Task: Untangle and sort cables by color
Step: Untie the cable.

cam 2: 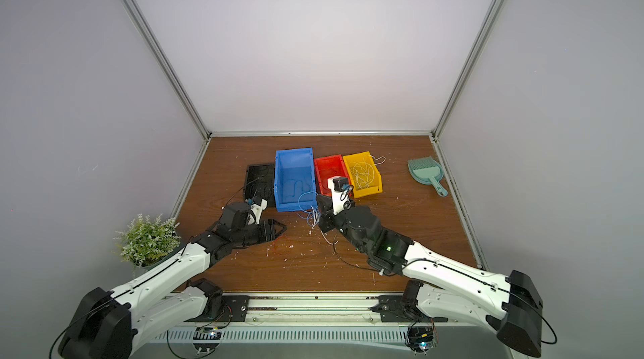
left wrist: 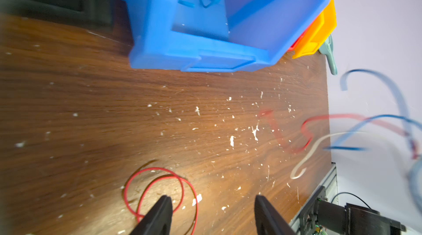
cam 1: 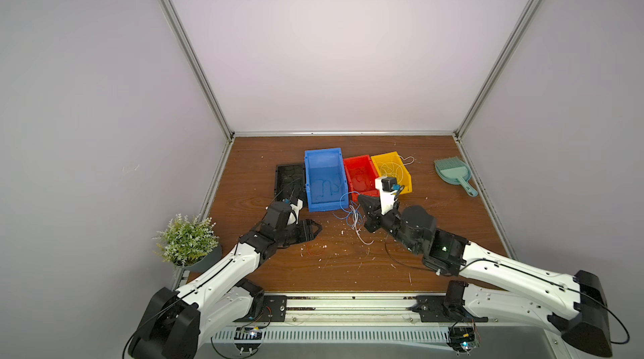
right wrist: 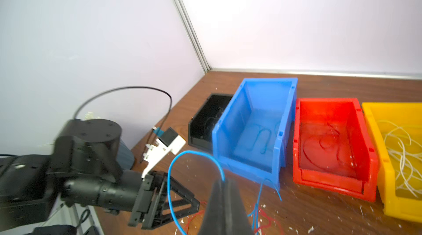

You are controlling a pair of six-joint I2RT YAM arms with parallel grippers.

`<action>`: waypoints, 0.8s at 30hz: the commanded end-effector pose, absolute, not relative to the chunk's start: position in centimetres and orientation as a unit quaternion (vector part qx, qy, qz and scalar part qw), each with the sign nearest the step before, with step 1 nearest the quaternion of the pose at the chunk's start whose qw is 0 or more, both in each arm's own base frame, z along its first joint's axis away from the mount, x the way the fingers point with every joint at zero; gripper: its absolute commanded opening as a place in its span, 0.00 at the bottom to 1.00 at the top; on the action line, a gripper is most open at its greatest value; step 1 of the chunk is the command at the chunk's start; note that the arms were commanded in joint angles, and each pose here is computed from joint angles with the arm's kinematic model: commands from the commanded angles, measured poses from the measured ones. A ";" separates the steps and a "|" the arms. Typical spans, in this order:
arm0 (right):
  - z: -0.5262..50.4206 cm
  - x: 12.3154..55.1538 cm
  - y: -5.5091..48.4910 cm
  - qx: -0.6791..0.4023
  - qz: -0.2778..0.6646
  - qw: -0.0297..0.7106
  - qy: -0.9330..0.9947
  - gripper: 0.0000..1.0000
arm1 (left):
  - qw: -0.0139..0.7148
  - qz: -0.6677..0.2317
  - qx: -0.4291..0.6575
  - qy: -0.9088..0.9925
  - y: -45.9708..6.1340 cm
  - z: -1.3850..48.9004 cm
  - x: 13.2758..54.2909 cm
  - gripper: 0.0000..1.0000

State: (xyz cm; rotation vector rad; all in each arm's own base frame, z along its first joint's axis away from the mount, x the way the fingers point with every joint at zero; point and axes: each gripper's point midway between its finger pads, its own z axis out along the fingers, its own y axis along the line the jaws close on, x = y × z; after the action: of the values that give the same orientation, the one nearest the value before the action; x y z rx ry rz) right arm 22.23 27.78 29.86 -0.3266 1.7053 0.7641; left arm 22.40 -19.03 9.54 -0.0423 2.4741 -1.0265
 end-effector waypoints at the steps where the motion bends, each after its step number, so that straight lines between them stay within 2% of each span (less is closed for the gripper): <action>1: 32.7 21.9 26.9 -0.139 0.337 0.630 0.685 0.00 | 0.263 -0.420 0.040 0.868 -21.8 13.6 22.8 0.62; 5: 30.8 22.6 26.6 -0.128 0.308 0.618 0.712 0.00 | 0.303 -0.452 0.086 0.835 -23.7 17.6 22.7 0.63; 9: 25.5 24.3 25.5 -0.073 0.244 0.571 0.781 0.00 | 0.371 -0.451 0.145 0.799 -24.6 21.2 21.9 0.64; 12: 21.5 24.3 24.9 -0.057 0.217 0.529 0.819 0.00 | 0.394 -0.463 0.163 0.777 -25.3 22.2 21.2 0.65; 14: 20.5 23.8 25.2 -0.063 0.237 0.519 0.819 0.00 | 0.394 -0.469 0.170 0.772 -25.8 22.1 21.0 0.65; 19: 22.5 22.9 25.6 -0.089 0.283 0.539 0.789 0.00 | 0.416 -0.475 0.225 0.742 -27.2 22.0 20.4 0.63; 24: 26.2 22.2 25.7 -0.107 0.308 0.556 0.764 0.00 | 0.471 -0.500 0.291 0.666 -27.7 23.9 18.7 0.62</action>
State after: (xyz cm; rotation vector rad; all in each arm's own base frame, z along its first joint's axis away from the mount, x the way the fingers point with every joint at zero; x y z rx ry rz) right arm 22.27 25.04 21.19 -0.2594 1.9159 0.6330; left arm 20.11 -26.85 20.57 0.5667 1.8775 -1.1957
